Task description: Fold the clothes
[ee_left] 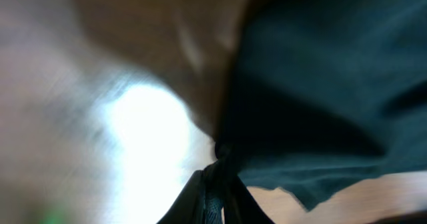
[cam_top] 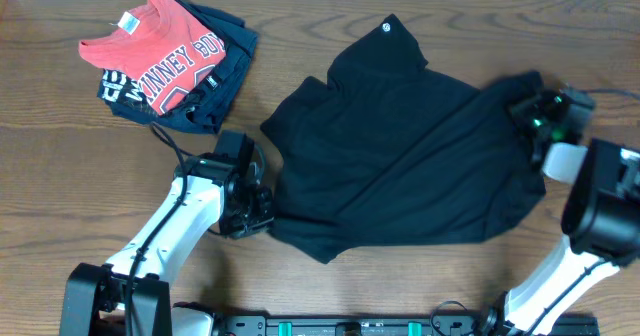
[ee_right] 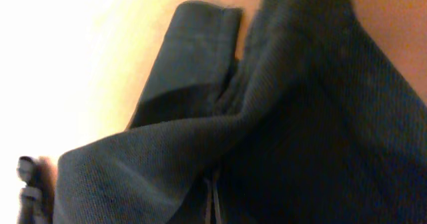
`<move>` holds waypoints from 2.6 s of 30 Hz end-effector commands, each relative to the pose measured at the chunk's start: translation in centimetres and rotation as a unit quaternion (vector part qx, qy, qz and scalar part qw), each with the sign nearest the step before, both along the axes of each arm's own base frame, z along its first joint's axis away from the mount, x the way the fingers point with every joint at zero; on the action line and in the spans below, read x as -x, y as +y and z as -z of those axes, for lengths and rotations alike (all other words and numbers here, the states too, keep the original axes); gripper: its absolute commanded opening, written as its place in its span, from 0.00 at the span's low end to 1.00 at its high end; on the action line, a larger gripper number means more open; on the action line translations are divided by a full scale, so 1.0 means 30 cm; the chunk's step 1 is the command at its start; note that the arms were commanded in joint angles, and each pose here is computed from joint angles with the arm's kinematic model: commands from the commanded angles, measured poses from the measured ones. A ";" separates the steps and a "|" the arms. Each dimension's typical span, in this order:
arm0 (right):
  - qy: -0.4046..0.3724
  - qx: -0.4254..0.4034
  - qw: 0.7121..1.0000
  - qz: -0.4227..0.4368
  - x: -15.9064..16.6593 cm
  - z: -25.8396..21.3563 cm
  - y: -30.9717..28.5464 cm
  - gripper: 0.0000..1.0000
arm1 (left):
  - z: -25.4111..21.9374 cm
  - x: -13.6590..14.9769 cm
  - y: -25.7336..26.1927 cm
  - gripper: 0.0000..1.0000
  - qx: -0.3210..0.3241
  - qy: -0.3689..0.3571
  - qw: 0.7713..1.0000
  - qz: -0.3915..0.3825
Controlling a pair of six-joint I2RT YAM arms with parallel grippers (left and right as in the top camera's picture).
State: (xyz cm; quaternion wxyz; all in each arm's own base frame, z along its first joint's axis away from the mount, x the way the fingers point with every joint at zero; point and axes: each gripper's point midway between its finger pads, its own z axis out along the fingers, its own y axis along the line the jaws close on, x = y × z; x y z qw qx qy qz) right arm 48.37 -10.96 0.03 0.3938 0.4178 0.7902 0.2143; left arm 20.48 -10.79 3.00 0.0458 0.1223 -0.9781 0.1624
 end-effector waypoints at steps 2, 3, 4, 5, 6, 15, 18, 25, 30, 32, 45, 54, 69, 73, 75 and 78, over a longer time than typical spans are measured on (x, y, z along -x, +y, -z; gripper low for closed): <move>-0.016 0.000 0.999 -0.052 -0.122 -0.026 0.126 0.02 | -0.025 -0.041 -0.047 0.11 0.044 -0.023 0.999 -0.006; -0.027 0.010 0.997 -0.066 -0.145 -0.061 0.136 0.04 | -0.025 -0.046 -0.048 0.12 0.045 -0.026 0.999 -0.005; -0.041 0.019 0.995 -0.084 -0.168 -0.106 0.144 0.07 | -0.025 -0.047 -0.048 0.12 0.045 -0.027 0.999 -0.005; -0.048 0.021 0.994 -0.094 -0.177 -0.141 0.146 0.08 | -0.025 -0.046 -0.047 0.12 0.045 -0.026 0.999 -0.005; -0.052 0.021 0.993 -0.100 -0.180 -0.172 0.141 0.11 | -0.025 -0.045 -0.047 0.12 0.044 -0.026 0.999 -0.005; 0.000 0.027 0.991 -0.130 0.076 -0.449 -0.002 0.30 | -0.023 -0.031 -0.044 0.13 0.043 -0.018 0.999 -0.001; 0.079 0.013 0.991 -0.107 0.270 -0.472 -0.043 0.41 | -0.023 -0.020 -0.042 0.14 0.041 -0.012 0.999 0.001; 0.328 -0.018 0.939 -0.106 0.683 -0.312 0.027 0.46 | -0.022 -0.015 -0.040 0.17 0.040 -0.009 0.999 0.001; 0.361 -0.025 0.924 -0.121 0.769 -0.170 0.074 0.47 | -0.022 -0.015 -0.041 0.17 0.040 -0.009 0.999 0.001; 0.353 -0.032 0.929 -0.106 0.768 -0.130 0.077 0.45 | -0.022 -0.016 -0.040 0.17 0.040 -0.009 0.999 0.001; 0.262 -0.074 0.956 -0.108 0.715 -0.023 0.146 0.01 | -0.022 -0.011 -0.040 0.17 0.040 -0.007 0.999 0.001; 0.257 0.002 0.966 -0.004 0.753 -0.288 -0.097 0.01 | -0.021 0.012 -0.034 0.17 0.036 0.009 0.999 0.001; 0.347 0.058 0.925 0.143 1.011 -0.417 -0.262 0.01 | -0.023 0.093 -0.015 0.17 0.027 0.050 0.998 0.028; 0.356 0.067 0.913 0.188 1.034 -0.416 -0.297 0.21 | -0.025 0.090 -0.016 0.22 0.028 0.048 0.998 0.030; 0.343 0.070 0.915 0.202 1.022 -0.424 -0.317 0.39 | -0.041 0.082 -0.036 0.26 0.049 0.033 0.996 0.062; 0.320 0.063 0.924 0.199 0.990 -0.431 -0.320 0.51 | -0.062 0.066 -0.052 0.31 0.064 0.017 0.994 0.086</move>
